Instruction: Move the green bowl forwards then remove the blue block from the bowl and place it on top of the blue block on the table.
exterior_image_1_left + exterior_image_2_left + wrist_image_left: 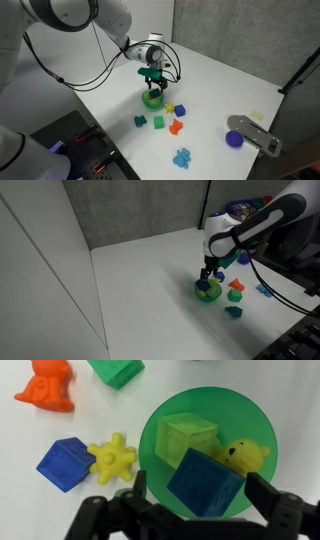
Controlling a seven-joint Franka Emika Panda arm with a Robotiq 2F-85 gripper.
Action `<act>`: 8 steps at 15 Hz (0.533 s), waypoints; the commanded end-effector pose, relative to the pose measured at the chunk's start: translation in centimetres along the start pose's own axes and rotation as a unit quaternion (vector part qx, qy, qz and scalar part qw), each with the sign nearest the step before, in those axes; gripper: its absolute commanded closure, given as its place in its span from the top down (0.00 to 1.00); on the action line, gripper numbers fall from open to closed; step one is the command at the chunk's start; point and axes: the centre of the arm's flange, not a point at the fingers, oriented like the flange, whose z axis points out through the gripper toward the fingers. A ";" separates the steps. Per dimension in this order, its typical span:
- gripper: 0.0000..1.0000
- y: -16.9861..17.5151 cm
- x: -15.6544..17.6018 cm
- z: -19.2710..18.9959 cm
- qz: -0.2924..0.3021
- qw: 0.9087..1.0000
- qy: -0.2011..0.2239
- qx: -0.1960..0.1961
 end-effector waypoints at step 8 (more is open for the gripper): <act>0.66 -1.7 3.9 1.9 0.085 0.996 -0.010 -0.011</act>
